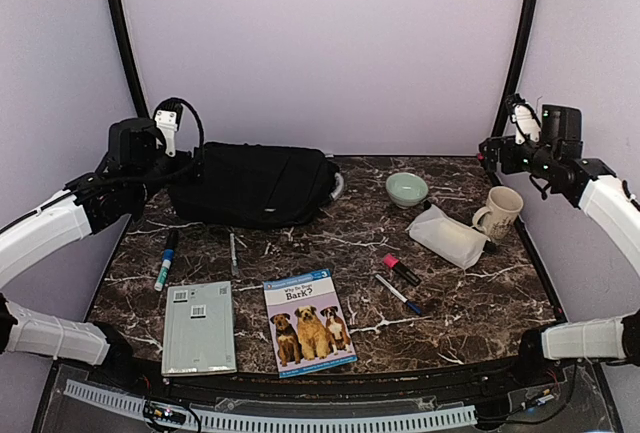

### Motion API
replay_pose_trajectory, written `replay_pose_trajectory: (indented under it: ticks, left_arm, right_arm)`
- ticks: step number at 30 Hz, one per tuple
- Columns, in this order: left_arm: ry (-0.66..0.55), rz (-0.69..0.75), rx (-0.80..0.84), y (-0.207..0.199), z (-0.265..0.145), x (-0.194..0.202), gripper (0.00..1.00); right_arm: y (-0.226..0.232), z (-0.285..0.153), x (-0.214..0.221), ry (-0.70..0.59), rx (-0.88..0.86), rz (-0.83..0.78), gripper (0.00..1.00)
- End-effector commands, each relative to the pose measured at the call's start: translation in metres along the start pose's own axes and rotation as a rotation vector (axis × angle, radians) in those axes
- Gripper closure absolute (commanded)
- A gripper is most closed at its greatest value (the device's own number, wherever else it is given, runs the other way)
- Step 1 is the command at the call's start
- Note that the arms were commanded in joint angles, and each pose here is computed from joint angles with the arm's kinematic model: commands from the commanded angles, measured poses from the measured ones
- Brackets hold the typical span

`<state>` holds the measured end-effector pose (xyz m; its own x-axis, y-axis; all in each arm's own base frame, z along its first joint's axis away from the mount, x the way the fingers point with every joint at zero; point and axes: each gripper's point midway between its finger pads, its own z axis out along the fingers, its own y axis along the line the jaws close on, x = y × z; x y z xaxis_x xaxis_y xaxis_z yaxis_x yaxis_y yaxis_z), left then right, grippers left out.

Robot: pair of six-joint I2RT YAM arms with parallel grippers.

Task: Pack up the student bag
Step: Move the book to the corner of the board.

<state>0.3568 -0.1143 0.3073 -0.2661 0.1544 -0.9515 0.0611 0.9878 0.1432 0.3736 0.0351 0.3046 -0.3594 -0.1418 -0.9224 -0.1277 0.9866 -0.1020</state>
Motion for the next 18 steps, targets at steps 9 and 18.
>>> replay_pose_trajectory:
  ticks: [9, 18]
  left_arm:
    - [0.305, -0.168, 0.245, -0.037, -0.003, 0.074, 0.05]
    - [0.597, -0.298, 0.415, -0.071, -0.036, 0.137, 0.10]
  right_arm:
    - [0.054, 0.021, 0.057, 0.081, -0.392, 0.009, 0.02]
    - [0.101, 0.028, 0.105, 0.153, -0.640, -0.005, 0.12]
